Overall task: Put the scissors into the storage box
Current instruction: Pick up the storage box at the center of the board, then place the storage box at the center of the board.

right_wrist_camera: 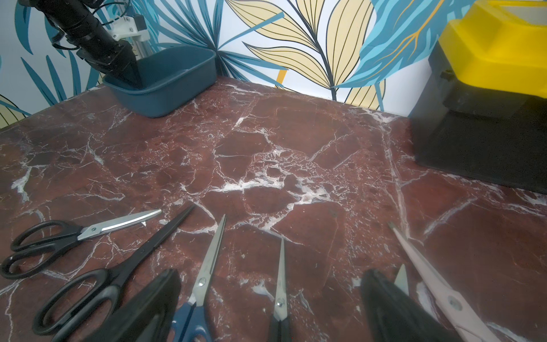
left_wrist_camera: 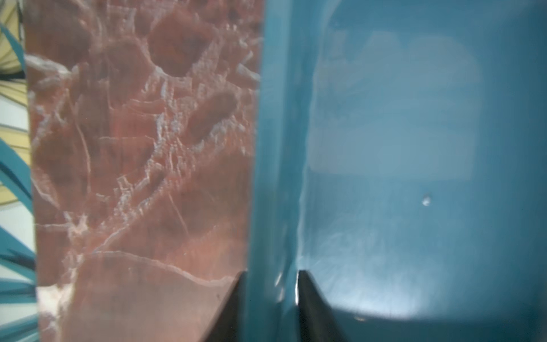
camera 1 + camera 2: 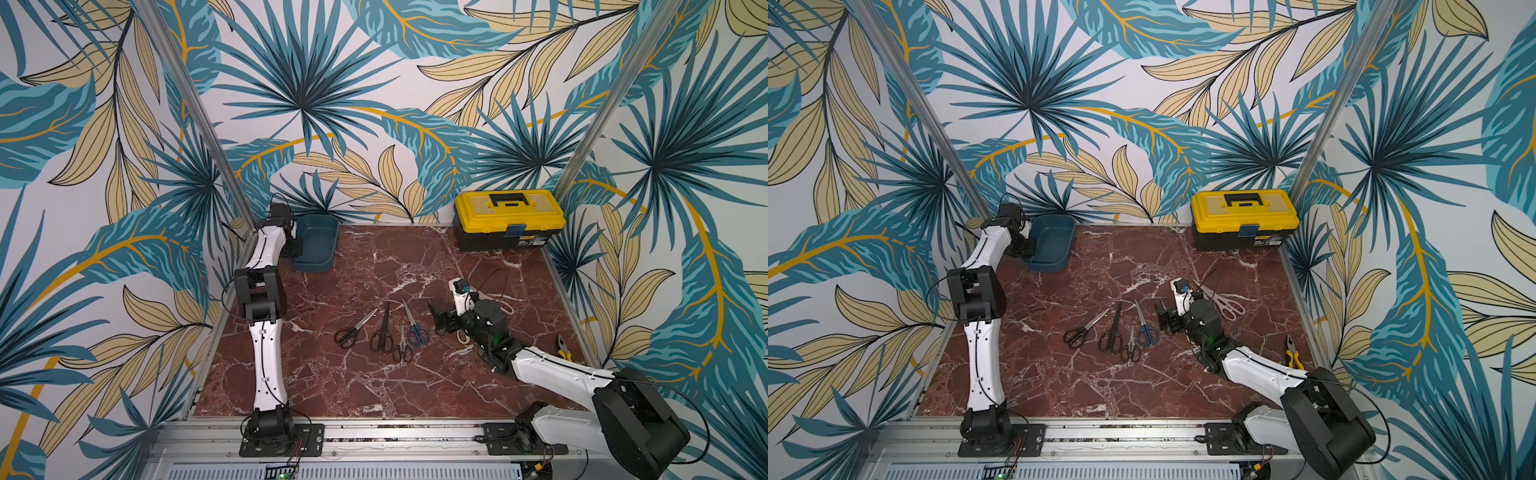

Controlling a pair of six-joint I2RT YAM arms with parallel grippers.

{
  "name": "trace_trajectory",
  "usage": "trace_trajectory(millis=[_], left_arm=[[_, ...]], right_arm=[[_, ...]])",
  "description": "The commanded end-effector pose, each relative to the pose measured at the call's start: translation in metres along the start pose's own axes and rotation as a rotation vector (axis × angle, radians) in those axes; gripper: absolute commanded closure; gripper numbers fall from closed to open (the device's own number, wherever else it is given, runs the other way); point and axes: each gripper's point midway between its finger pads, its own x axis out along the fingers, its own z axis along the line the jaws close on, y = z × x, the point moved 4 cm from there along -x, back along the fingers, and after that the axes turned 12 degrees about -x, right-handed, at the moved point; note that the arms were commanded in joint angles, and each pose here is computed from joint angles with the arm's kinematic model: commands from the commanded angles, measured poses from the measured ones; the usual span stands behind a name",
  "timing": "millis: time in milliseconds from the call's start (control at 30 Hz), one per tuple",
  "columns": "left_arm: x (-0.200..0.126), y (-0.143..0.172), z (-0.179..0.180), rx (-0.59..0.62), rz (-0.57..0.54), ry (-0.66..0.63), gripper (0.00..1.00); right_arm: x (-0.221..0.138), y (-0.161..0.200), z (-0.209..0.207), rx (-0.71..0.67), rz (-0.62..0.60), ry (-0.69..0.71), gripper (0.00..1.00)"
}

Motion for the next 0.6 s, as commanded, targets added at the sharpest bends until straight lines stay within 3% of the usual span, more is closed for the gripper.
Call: trace_trajectory(millis=[0,133,267,567], left_arm=[[-0.051,-0.008,0.002,-0.005,-0.084,0.009,0.82],[-0.071,0.015,0.003,-0.031,-0.081,0.027,1.0],[-0.093,0.047,-0.001,-0.067,-0.093,0.078,1.0],[-0.119,0.131,-0.022,-0.275,-0.102,0.179,1.0]], right_arm=[[0.001,0.0,0.003,0.0,-0.004,-0.015,0.0],[0.001,-0.002,0.004,0.002,-0.014,-0.027,0.0],[0.0,0.0,0.003,0.008,-0.017,-0.017,0.0],[0.005,-0.001,0.008,0.014,-0.011,-0.047,0.0]])
